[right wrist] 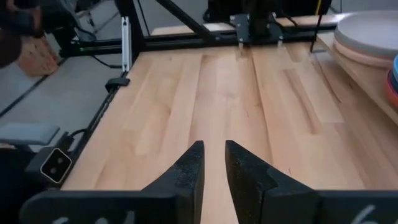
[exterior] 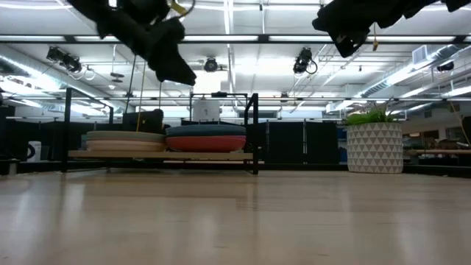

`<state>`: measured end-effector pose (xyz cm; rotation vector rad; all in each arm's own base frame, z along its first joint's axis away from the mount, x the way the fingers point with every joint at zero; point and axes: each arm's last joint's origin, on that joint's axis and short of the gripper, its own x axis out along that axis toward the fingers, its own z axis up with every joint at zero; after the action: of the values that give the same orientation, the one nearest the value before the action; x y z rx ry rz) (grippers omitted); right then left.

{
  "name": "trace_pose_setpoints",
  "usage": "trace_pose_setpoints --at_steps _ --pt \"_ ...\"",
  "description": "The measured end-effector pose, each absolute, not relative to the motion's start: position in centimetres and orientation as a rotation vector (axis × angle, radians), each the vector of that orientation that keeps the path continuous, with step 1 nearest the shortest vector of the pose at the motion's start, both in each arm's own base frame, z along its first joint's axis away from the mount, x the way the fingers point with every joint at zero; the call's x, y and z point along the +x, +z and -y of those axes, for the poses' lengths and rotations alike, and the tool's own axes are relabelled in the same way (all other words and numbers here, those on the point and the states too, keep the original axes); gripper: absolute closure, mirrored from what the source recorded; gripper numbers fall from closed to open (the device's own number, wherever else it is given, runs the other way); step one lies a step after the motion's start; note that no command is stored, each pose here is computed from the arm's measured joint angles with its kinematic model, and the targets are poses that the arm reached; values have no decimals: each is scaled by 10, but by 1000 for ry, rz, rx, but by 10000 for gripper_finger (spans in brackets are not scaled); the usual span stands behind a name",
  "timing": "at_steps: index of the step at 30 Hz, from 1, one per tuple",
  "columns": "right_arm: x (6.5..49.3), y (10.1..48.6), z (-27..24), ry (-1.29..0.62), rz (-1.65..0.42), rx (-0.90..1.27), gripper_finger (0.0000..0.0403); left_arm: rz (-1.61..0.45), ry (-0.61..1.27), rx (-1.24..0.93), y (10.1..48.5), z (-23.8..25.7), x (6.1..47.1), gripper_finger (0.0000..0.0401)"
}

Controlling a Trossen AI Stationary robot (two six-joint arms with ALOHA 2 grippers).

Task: Place and stack plates onto a shelf
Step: Return to Home Position

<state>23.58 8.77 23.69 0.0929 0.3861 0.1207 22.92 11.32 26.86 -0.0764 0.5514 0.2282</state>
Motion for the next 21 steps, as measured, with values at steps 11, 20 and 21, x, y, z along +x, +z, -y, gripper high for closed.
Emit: trace_pose_setpoints --at_steps 11,20,21 --pt "215 224 -75 105 -236 52 374 -376 186 -43 237 -42 191 246" --pt "172 200 -50 71 -78 138 392 -197 79 -65 205 -16 171 246" --pt "167 196 -48 66 -67 149 392 -175 72 -68 204 -15 170 246"
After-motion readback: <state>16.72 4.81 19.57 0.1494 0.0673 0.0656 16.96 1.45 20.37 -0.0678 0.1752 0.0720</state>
